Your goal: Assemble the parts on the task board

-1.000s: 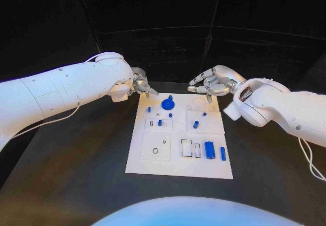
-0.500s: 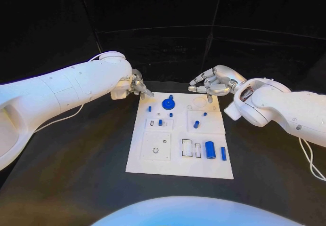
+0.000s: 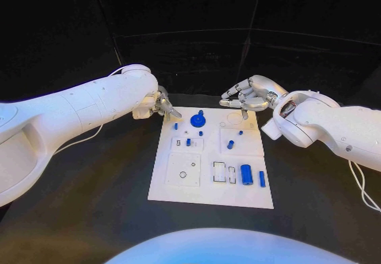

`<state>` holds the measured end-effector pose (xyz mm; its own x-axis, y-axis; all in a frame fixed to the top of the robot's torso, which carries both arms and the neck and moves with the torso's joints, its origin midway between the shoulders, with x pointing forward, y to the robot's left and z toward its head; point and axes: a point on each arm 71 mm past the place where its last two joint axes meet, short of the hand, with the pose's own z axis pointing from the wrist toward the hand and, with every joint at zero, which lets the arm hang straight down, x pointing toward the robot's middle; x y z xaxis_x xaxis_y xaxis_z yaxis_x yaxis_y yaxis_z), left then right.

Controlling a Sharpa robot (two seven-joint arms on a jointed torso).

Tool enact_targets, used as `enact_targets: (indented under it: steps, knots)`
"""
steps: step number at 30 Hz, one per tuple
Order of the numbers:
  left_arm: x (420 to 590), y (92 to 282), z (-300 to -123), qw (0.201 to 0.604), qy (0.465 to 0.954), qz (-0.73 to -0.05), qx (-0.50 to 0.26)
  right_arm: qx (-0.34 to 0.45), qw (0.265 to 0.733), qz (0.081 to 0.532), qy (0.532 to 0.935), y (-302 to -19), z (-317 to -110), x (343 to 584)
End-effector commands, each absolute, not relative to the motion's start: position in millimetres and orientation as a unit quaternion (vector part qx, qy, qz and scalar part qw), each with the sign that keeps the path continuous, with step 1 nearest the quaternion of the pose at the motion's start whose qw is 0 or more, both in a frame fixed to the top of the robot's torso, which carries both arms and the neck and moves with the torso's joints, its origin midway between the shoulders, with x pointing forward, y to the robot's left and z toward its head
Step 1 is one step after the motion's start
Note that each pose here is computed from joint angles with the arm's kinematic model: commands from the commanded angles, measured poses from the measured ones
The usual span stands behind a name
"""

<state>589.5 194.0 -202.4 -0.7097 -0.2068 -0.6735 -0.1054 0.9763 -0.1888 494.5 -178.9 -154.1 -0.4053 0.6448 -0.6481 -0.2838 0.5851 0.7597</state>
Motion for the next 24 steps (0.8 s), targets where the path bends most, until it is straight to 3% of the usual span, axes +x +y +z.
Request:
enact_targets:
  steps: [1, 24]
  knots:
    - [588.3, 189.5, -204.0, 0.361, 0.927, -0.077, -0.069, 0.125, 0.53, 0.442, 0.713, -177.8, -152.7, 495.0]
    - [585.1, 181.9, -210.7, 0.34, 0.936, -0.078, -0.055, 0.123, 0.528, 0.443, 0.714, -175.6, -153.0, 495.2]
